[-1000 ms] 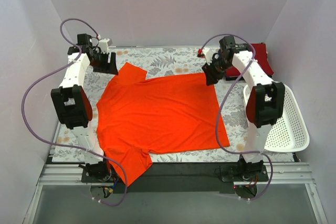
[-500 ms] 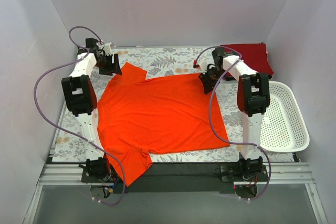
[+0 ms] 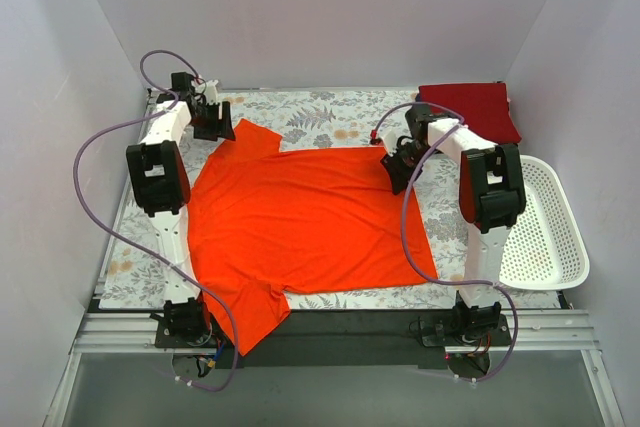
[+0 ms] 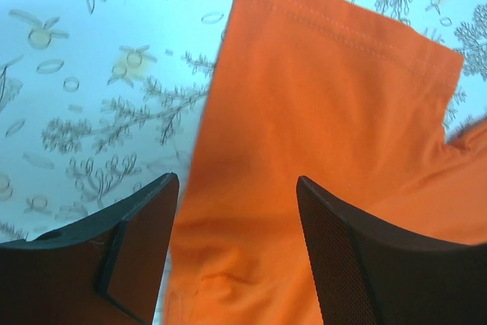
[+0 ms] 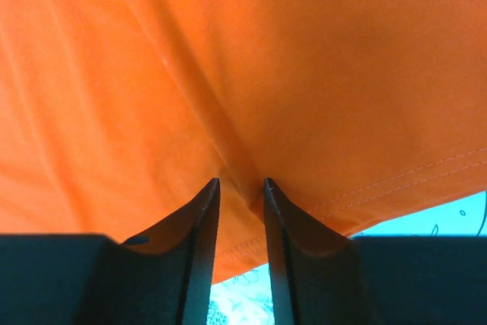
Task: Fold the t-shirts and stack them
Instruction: Flatten the tshirt out
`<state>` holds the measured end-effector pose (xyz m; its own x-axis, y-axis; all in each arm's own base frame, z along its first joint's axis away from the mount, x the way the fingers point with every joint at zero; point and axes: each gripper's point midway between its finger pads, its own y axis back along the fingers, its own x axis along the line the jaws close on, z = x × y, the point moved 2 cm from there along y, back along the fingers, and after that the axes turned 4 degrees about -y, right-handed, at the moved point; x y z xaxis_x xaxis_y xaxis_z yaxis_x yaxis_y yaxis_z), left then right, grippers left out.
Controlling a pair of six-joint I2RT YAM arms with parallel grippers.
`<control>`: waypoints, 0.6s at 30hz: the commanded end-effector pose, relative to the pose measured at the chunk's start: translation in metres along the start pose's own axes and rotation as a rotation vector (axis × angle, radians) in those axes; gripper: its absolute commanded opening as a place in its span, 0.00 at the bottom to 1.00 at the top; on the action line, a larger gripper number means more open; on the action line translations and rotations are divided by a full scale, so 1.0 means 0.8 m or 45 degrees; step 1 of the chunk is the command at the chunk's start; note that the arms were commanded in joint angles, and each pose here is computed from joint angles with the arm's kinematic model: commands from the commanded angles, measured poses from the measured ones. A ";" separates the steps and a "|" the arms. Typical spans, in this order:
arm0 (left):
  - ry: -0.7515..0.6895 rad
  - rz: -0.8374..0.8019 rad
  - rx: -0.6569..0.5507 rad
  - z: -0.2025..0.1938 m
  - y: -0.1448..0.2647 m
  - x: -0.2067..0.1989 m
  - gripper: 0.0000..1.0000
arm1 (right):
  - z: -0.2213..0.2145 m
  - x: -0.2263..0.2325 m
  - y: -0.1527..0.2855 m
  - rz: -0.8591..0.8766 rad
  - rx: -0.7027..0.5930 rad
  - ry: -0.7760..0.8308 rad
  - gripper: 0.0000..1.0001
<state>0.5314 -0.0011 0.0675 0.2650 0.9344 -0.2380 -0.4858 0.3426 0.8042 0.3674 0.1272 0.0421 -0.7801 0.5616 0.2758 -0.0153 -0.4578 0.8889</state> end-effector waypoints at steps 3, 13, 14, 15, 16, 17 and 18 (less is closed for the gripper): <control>-0.097 0.028 -0.074 0.036 -0.017 -0.013 0.62 | 0.066 -0.016 0.058 -0.129 -0.162 0.092 0.41; -0.150 0.103 -0.125 0.058 -0.052 -0.015 0.61 | 0.139 -0.097 0.074 -0.321 -0.259 0.197 0.43; -0.150 0.114 -0.131 0.060 -0.052 -0.013 0.61 | 0.147 -0.101 0.076 -0.333 -0.273 0.214 0.43; -0.149 0.119 -0.141 0.063 -0.053 -0.012 0.61 | 0.146 -0.108 0.067 -0.328 -0.263 0.211 0.43; -0.151 0.127 -0.147 0.064 -0.053 -0.012 0.61 | 0.148 -0.110 0.065 -0.328 -0.264 0.229 0.43; -0.152 0.127 -0.149 0.065 -0.054 -0.011 0.61 | 0.150 -0.113 0.063 -0.330 -0.266 0.240 0.44; -0.157 0.133 -0.160 0.068 -0.053 -0.011 0.61 | 0.148 -0.115 0.058 -0.322 -0.259 0.248 0.45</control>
<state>0.5771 -0.0360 0.0472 0.3194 0.9388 -0.1292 -0.5459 0.2937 0.7847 0.5058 0.1398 0.1091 -0.8255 0.5641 -0.0180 -0.3390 -0.4702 0.8148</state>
